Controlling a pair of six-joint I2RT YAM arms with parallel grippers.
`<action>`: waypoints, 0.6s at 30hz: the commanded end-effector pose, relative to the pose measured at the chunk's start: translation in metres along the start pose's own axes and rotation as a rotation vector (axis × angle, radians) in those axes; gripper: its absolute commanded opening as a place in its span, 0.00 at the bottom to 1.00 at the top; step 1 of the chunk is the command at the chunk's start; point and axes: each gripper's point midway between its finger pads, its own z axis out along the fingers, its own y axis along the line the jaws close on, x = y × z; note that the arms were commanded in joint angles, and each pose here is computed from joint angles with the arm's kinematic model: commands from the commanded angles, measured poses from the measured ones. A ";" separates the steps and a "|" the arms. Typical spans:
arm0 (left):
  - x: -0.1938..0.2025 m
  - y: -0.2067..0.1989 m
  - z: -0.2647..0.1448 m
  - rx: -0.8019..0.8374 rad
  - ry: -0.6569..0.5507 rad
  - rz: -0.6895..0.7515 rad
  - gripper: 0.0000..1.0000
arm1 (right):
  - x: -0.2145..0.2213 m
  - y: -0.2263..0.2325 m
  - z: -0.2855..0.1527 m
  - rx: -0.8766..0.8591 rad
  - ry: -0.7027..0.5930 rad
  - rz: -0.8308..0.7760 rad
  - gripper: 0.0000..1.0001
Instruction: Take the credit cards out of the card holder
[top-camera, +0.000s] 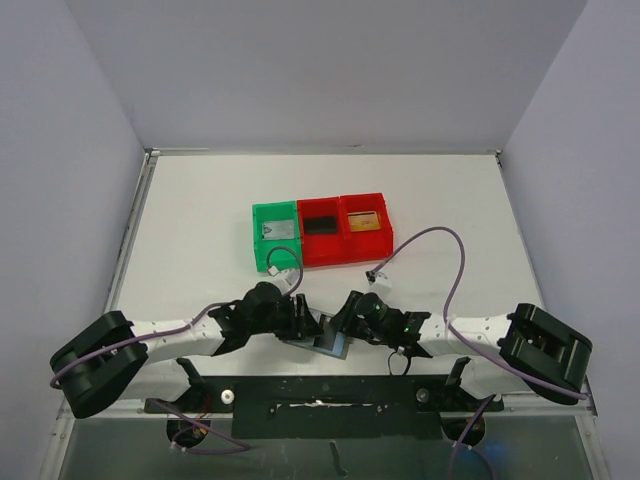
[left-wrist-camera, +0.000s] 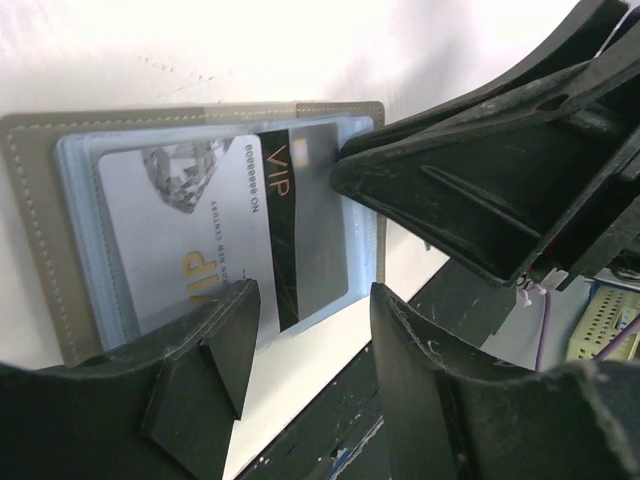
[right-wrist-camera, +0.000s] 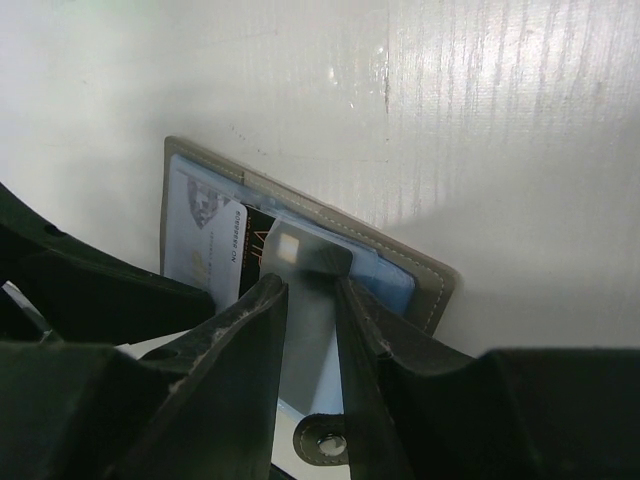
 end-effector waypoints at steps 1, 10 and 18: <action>-0.015 -0.021 0.004 0.073 -0.037 0.013 0.47 | 0.024 -0.034 0.001 0.079 0.073 0.000 0.29; -0.014 0.027 0.005 -0.133 -0.046 0.009 0.47 | 0.014 -0.038 -0.006 0.117 0.042 -0.024 0.29; -0.017 0.040 0.000 -0.206 -0.068 0.016 0.47 | 0.004 -0.029 -0.015 0.119 0.022 -0.080 0.30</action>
